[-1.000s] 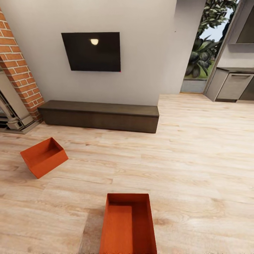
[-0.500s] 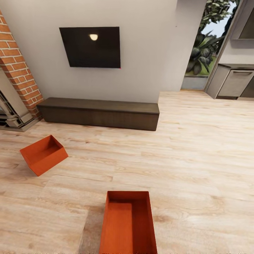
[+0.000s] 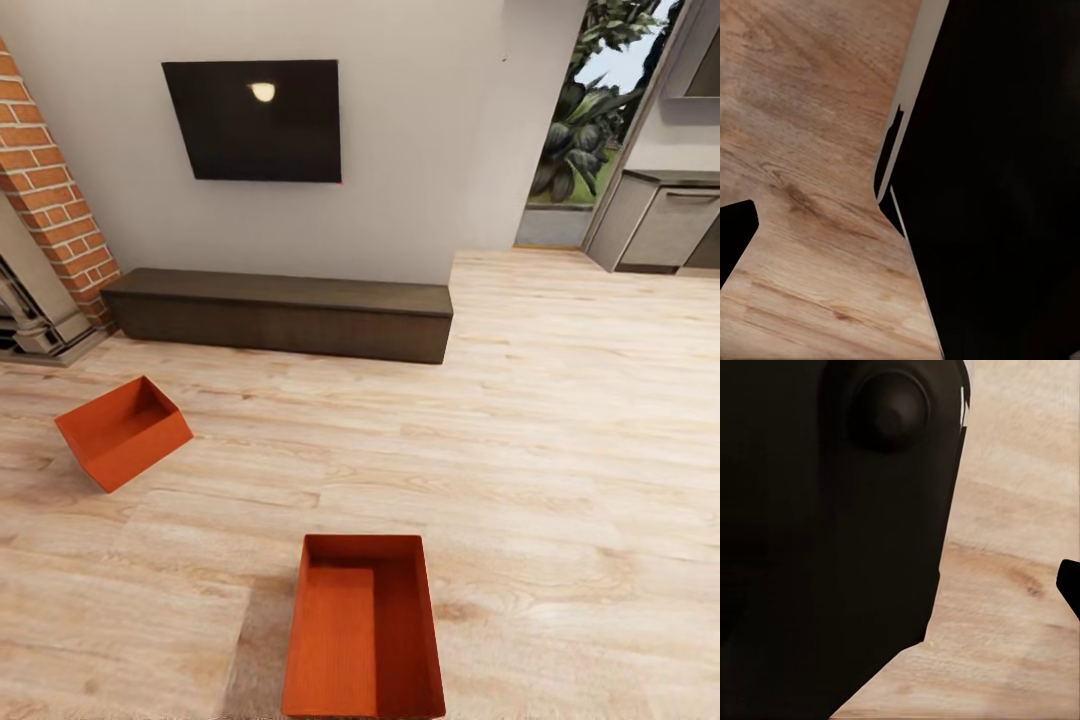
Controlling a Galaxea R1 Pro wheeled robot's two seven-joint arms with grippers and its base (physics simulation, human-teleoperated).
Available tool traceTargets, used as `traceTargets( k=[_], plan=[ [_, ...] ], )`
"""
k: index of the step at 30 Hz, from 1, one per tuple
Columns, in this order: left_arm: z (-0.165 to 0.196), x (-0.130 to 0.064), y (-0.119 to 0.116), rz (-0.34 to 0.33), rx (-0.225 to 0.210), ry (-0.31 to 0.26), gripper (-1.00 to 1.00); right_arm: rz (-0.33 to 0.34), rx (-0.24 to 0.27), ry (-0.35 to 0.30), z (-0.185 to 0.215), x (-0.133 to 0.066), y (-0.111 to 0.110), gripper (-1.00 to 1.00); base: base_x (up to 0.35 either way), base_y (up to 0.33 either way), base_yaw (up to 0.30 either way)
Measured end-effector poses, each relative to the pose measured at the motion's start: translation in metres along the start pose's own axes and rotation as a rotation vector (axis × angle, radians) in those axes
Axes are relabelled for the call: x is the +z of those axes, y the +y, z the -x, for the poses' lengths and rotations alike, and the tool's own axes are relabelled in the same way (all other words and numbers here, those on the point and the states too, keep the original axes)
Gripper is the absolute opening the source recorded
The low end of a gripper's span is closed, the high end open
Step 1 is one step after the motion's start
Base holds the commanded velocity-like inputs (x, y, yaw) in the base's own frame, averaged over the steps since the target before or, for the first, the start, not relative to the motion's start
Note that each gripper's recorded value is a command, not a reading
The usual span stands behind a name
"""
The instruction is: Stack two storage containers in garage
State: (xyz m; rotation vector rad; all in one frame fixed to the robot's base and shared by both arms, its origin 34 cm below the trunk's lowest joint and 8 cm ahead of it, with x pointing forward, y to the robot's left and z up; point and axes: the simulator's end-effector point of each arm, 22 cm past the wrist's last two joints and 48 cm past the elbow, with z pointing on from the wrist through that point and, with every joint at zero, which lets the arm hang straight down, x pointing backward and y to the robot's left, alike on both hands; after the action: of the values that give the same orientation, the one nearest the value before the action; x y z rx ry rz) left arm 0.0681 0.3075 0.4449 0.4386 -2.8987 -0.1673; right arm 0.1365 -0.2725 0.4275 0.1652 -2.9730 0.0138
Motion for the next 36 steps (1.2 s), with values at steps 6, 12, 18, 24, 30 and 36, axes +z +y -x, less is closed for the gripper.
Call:
traceTargets(
  k=[6, 12, 18, 24, 30, 36],
  plan=[
    [-0.003, 0.000, 0.001, 0.003, 0.001, 0.009, 1.00, 0.001, -0.006, 0.034, -0.009, 0.000, 0.000, 1.00, 0.000, 0.000, 0.000],
    [-0.007, 0.000, 0.003, 0.006, 0.002, 0.018, 1.00, -0.020, -0.066, 0.084, -0.021, 0.000, -0.005, 1.00, 0.000, 0.000, 0.000],
    [-0.011, 0.000, 0.004, 0.009, 0.002, 0.027, 1.00, -0.023, -0.068, 0.089, -0.024, 0.001, -0.005, 1.00, 0.000, 0.000, 0.000],
    [-0.014, 0.000, 0.005, 0.012, 0.003, 0.036, 1.00, -0.021, -0.066, 0.094, -0.026, 0.001, -0.005, 1.00, 0.000, 0.000, 0.000],
    [-0.018, 0.000, 0.006, 0.015, 0.004, 0.045, 1.00, -0.018, -0.066, 0.104, -0.030, 0.002, -0.003, 1.00, 0.000, 0.000, 0.000],
    [-0.021, 0.000, 0.007, 0.018, 0.005, 0.055, 1.00, -0.016, -0.065, 0.110, -0.034, 0.002, -0.003, 1.00, 0.000, 0.000, 0.000]
  ],
)
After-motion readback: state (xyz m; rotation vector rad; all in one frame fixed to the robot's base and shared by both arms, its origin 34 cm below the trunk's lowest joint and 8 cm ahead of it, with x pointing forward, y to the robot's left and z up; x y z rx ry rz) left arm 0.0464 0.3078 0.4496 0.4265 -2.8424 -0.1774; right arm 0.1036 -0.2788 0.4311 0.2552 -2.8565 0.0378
